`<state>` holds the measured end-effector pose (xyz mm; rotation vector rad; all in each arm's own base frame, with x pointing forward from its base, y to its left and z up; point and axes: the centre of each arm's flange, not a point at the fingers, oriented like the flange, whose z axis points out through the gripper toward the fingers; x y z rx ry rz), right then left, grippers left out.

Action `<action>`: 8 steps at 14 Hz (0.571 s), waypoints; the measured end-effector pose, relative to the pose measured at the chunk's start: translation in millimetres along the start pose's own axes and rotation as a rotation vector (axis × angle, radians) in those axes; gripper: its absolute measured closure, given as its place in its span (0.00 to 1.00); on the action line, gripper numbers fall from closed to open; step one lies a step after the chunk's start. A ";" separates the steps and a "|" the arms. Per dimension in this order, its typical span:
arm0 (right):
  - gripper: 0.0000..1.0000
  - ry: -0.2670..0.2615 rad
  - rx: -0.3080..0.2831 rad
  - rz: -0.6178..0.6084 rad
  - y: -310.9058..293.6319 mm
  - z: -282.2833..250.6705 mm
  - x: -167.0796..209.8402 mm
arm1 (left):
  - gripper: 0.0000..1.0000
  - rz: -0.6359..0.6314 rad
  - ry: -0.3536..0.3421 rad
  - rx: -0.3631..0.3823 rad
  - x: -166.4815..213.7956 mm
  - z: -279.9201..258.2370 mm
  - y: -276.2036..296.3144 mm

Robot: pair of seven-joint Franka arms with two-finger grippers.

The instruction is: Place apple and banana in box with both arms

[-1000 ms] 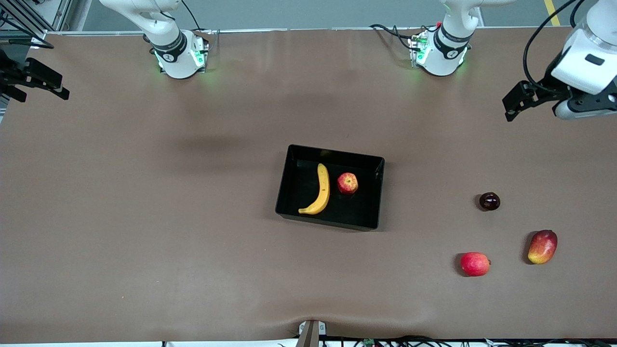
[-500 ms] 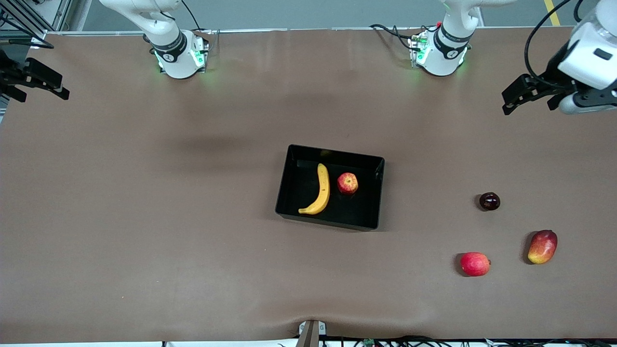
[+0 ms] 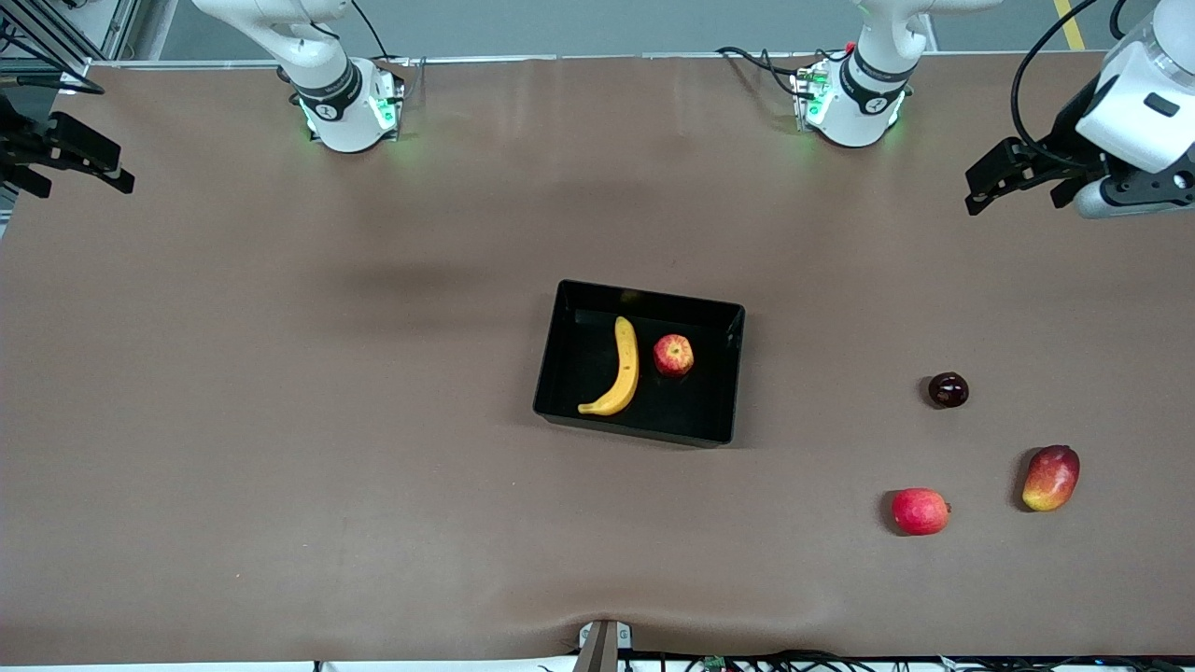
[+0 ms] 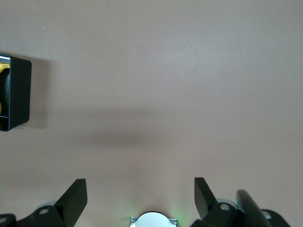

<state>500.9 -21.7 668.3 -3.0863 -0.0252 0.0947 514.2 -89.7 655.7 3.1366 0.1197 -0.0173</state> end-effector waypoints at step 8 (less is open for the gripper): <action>0.00 0.000 0.000 0.001 0.6 0.0 0.0 | 0.00 -0.017 0.010 -0.002 3.3 -5.1 -15.3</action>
